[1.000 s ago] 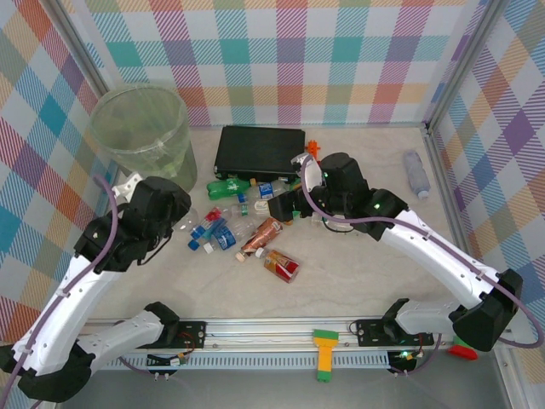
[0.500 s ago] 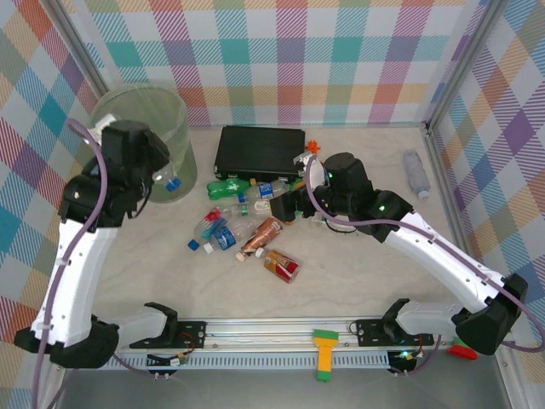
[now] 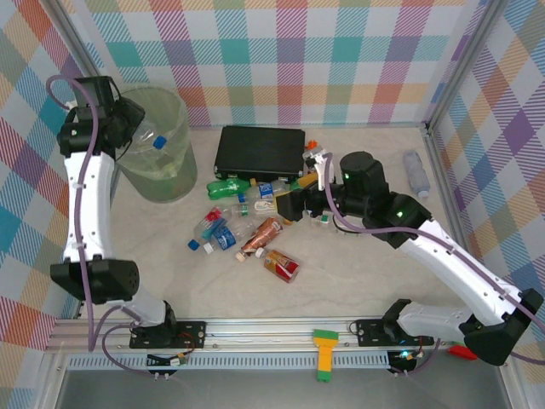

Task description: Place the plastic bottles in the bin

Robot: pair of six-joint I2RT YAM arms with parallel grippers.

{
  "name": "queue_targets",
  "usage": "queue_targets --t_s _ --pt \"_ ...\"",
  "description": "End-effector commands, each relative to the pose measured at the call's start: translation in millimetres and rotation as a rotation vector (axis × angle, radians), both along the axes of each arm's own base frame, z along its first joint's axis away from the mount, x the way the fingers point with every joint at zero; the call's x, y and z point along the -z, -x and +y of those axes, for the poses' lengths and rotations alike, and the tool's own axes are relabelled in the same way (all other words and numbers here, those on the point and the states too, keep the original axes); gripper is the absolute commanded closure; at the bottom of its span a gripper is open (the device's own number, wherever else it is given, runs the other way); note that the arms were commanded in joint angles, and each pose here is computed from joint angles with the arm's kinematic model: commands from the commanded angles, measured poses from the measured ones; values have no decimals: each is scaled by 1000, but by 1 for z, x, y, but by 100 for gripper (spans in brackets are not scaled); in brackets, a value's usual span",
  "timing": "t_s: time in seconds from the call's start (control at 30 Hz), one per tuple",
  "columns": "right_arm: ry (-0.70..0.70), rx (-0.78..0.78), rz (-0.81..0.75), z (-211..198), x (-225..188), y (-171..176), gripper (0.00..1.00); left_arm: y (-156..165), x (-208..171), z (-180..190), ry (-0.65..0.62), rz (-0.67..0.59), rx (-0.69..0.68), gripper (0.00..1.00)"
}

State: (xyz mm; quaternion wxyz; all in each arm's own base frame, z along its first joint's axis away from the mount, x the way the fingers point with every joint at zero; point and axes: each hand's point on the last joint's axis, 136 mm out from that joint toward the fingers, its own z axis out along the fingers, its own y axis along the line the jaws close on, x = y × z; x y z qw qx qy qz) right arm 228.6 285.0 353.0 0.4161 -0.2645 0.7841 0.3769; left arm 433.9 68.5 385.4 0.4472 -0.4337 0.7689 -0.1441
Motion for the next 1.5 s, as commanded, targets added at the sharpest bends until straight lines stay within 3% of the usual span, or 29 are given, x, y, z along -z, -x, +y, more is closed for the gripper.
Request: queue_targets --t_s 0.0,0.23,0.57,0.63,1.0,1.47 --pt "-10 5 -48 -8 -19 8 1 -24 -26 7 99 -122 -12 54" --pt "1 33 -50 -18 -17 10 1 -68 -11 22 178 -153 -56 51" --pt "2 50 -62 -21 -20 9 1 -83 17 32 188 -103 -99 47" --pt "1 56 -63 -22 -19 9 1 -83 20 31 190 -93 -98 45" --pt "4 47 -67 -20 -16 9 1 -68 3 29 177 -110 -94 11" --pt "-2 32 -58 -18 -14 10 1 -55 -12 25 145 -122 -70 10"
